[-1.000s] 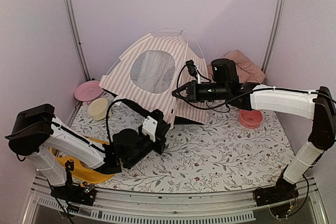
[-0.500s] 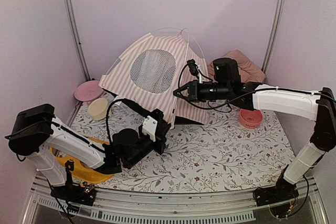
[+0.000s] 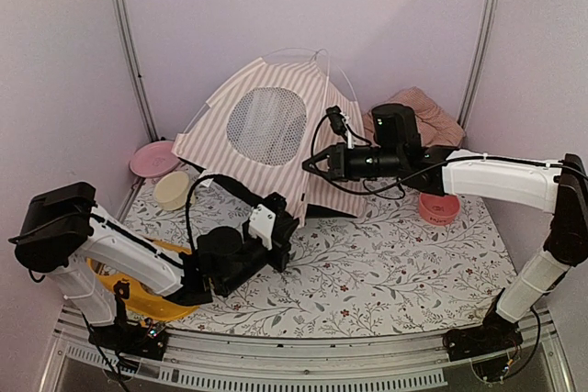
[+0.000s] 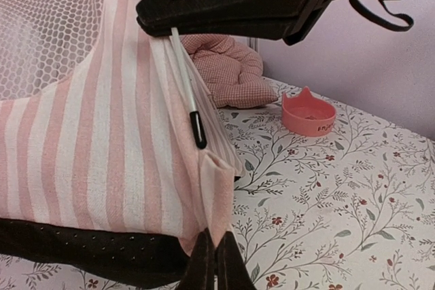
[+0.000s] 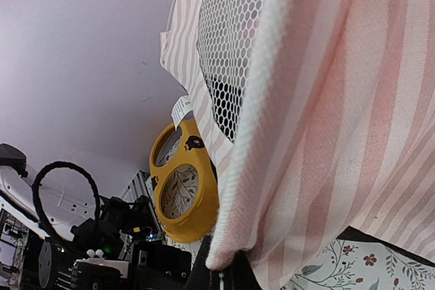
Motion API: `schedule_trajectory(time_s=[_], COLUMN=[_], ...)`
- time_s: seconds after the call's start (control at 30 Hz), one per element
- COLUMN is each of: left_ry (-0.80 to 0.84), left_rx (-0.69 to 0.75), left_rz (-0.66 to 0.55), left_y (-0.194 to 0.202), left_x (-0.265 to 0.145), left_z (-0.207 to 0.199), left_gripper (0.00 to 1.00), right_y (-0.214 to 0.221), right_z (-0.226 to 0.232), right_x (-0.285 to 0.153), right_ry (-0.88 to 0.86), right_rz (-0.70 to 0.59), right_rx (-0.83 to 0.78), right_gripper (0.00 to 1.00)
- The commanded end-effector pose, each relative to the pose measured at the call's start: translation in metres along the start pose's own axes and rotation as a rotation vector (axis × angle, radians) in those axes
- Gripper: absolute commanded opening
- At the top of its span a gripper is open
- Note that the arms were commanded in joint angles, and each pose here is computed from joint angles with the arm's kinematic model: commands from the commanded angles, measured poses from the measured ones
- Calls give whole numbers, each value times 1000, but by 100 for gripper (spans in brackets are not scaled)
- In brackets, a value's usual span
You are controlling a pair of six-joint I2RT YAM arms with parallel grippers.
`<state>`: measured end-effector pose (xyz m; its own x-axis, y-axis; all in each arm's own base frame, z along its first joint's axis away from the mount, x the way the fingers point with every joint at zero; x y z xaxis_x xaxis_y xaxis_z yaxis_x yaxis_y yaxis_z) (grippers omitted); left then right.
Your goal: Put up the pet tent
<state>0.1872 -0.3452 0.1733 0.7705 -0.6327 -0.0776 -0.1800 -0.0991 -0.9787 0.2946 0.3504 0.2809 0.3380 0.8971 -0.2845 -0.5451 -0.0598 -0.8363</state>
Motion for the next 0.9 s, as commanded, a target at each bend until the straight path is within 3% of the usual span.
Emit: schedule_trajectory(time_s=[0.0, 0.87], left_ry=[90, 85], left_rx=[113, 71], left_rz=[212, 205], left_y=[57, 53], left_x=[-20, -21], left_z=[-12, -2], left_gripper=[0, 0], right_y=[-76, -47], right_z=[9, 7], right_x=[-34, -24], right_ry=[72, 80], right_rz=[-338, -277], right_rx=[-125, -100], right_gripper=[0, 0])
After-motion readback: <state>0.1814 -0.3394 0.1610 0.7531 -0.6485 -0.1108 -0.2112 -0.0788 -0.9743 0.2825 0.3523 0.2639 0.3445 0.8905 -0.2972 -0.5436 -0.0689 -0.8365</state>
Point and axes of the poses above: each gripper's point midway between its finger pads, its own x axis out along the fingers, its own z axis along the line the jaws close on, y = z × x, the point moved 5 cm from there along -x, back along the fingers, and after that the axes turned 12 degrees about -x, right-handed, at the moved point
